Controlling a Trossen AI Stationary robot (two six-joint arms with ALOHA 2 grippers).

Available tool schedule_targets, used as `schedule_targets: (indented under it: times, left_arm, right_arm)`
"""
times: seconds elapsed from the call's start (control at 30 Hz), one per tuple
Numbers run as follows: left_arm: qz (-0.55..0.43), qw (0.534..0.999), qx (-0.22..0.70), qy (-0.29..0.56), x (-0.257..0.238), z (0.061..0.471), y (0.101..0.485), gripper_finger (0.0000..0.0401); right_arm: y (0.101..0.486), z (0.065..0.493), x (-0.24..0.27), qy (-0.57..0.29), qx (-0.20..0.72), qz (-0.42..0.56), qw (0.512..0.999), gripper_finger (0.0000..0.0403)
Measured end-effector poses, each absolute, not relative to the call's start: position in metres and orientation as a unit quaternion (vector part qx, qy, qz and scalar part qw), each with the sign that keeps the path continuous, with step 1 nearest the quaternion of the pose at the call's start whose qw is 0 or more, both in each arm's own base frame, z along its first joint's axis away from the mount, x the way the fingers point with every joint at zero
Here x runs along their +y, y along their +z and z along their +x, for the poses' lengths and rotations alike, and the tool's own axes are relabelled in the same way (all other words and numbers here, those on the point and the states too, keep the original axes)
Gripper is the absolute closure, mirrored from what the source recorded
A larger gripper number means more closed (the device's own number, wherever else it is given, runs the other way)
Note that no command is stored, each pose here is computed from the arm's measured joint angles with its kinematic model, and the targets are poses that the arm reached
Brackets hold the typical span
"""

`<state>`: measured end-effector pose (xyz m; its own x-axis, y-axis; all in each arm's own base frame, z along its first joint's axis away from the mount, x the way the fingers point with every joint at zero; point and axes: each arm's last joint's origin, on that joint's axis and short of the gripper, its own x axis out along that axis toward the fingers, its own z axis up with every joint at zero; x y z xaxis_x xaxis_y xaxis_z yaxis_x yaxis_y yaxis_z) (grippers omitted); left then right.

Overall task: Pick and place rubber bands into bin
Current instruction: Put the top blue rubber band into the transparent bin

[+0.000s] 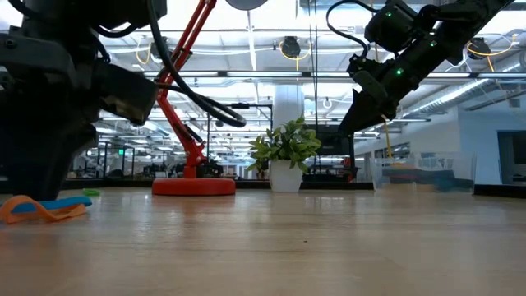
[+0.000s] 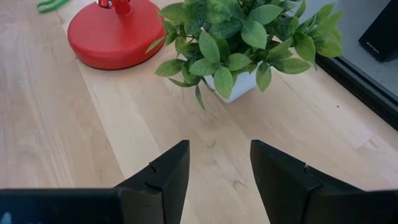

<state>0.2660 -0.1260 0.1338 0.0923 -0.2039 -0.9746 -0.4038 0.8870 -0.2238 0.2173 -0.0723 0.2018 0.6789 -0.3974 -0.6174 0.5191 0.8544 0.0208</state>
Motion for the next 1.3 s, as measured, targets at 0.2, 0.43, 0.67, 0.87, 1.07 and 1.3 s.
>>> schedule_targets:
  times: [0.2,0.43,0.67,0.87,1.07,1.3]
  left_arm:
    - [-0.228,0.704,0.668,0.072,-0.129,0.266,0.132,0.0297]
    - [-0.244,0.709,0.66,0.052,-0.137,0.271,0.128,0.0308]
    - [-0.244,0.709,0.66,0.048,-0.138,0.271,0.127,0.0309]
    - [-0.241,0.711,0.659,0.051,-0.138,0.27,0.127,0.0309]
    - [-0.238,0.712,0.658,0.054,-0.137,0.27,0.127,0.0309]
    - [-0.236,0.713,0.658,0.057,-0.137,0.27,0.127,0.0309]
  right_arm:
    - [0.202,0.217,-0.072,-0.251,0.312,0.097,0.911,0.0241]
    - [0.202,0.217,-0.072,-0.252,0.312,0.098,0.911,0.0239]
    - [0.202,0.217,-0.072,-0.252,0.312,0.098,0.911,0.0241]
    - [0.202,0.217,-0.072,-0.251,0.312,0.098,0.911,0.0243]
    - [0.202,0.217,-0.072,-0.251,0.312,0.098,0.911,0.0241]
    - [0.202,0.217,-0.072,-0.251,0.312,0.097,0.911,0.0244]
